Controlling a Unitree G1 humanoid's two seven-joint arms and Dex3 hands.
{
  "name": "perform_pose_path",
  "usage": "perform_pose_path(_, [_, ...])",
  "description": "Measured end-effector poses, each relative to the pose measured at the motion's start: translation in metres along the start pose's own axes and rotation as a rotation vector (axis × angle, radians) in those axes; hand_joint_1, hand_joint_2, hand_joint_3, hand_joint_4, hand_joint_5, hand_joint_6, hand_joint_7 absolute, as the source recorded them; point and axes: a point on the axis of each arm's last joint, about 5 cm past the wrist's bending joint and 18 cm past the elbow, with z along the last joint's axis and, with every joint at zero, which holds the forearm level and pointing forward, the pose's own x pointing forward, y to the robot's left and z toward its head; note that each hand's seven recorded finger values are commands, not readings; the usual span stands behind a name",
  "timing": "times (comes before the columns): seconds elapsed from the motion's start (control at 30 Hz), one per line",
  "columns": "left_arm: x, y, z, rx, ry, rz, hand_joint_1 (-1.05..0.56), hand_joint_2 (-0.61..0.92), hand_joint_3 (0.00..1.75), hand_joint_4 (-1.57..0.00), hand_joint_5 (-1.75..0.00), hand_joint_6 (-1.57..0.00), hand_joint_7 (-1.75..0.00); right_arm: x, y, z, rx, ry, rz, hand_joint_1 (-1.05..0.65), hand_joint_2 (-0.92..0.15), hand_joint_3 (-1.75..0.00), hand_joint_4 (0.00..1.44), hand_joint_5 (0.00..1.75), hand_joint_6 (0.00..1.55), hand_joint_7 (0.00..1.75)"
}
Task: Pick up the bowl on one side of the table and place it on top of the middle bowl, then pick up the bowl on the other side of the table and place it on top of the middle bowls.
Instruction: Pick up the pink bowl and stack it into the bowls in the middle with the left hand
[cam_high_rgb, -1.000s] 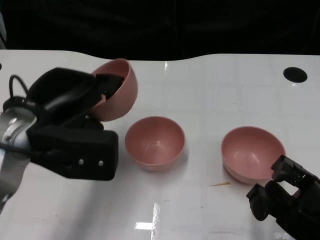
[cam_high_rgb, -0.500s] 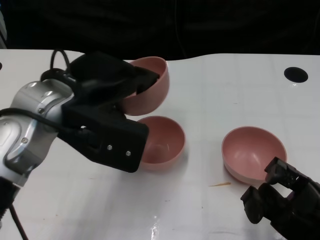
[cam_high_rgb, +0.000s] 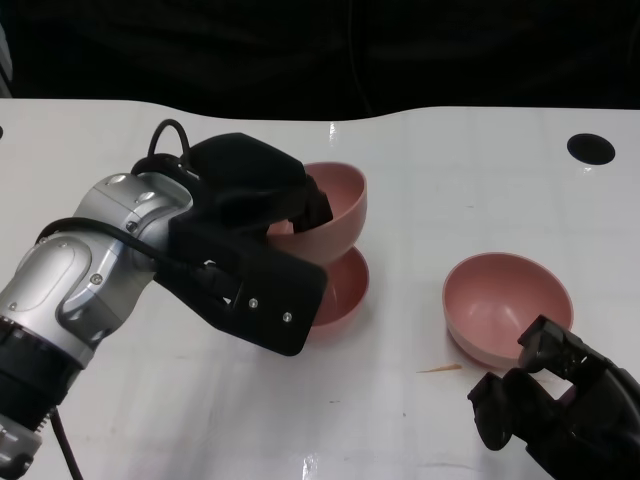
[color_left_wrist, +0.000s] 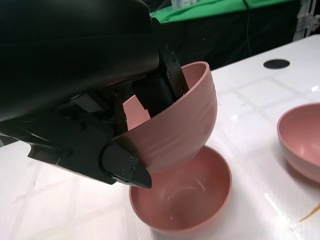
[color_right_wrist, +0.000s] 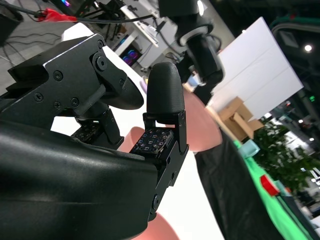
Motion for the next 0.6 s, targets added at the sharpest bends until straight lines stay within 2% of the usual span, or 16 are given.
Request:
perform_pose_path(0.03, [0.001, -0.002, 0.0, 0.007, -0.001, -0.01, -0.18, 0.92, 0.16, -0.88, -1.26, -1.25, -0.06, 0.0, 0.0, 0.0, -0.002, -0.003, 0.0, -0.05, -0.52, -1.11, 0.81, 1.75, 0.82, 1.38])
perform_pose_path(0.07, [0.001, -0.003, 0.0, 0.01, -0.001, -0.016, -0.16, 0.92, 0.15, -0.78, -1.48, -1.21, -0.25, 0.0, 0.0, 0.0, -0.005, -0.005, 0.001, -0.05, -0.52, -1.11, 0.81, 1.75, 0.82, 1.38])
perform_pose_path(0.1, [0.001, -0.003, -0.001, 0.01, 0.0, -0.021, -0.16, 0.92, 0.15, -0.75, -1.57, -1.0, -0.68, 0.0, 0.0, 0.0, -0.007, -0.007, 0.002, -0.05, -0.52, -1.1, 0.81, 1.75, 0.82, 1.38])
perform_pose_path(0.17, [0.002, -0.005, -0.002, 0.012, 0.001, -0.027, -0.14, 0.92, 0.16, -0.71, -1.68, -0.75, -1.2, 0.0, 0.0, 0.0, -0.008, -0.006, 0.001, -0.05, -0.52, -1.1, 0.82, 1.75, 0.83, 1.38])
perform_pose_path(0.23, [0.003, -0.008, -0.003, 0.01, 0.003, -0.029, -0.12, 0.92, 0.16, -0.68, -1.73, -0.66, -1.44, 0.0, 0.001, 0.0, -0.009, -0.006, -0.003, -0.05, -0.53, -1.1, 0.81, 1.75, 0.82, 1.38])
perform_pose_path(0.3, [0.005, -0.012, -0.003, 0.012, 0.006, -0.042, -0.12, 0.92, 0.13, -0.67, -1.73, -0.63, -1.46, 0.0, 0.001, 0.0, -0.009, -0.006, -0.003, -0.05, -0.53, -1.1, 0.81, 1.75, 0.82, 1.38])
perform_pose_path(0.37, [0.006, -0.014, -0.003, 0.018, 0.01, -0.053, -0.12, 0.92, 0.11, -0.69, -1.7, -0.66, -1.35, 0.0, 0.001, -0.001, -0.008, -0.006, -0.003, -0.04, -0.53, -1.1, 0.81, 1.75, 0.82, 1.39])
perform_pose_path(0.47, [0.007, -0.016, -0.003, 0.024, 0.007, -0.055, -0.1, 0.92, 0.1, -0.69, -1.74, -0.67, -1.36, 0.0, 0.001, -0.001, -0.006, -0.005, -0.005, -0.05, -0.53, -1.1, 0.81, 1.75, 0.82, 1.39])
perform_pose_path(0.6, [0.009, -0.021, -0.004, 0.016, -0.007, -0.062, -0.12, 0.92, 0.07, -0.7, -1.74, -0.76, -1.13, -0.001, 0.002, -0.002, -0.003, -0.005, -0.009, -0.05, -0.52, -1.12, 0.81, 1.75, 0.8, 1.42])
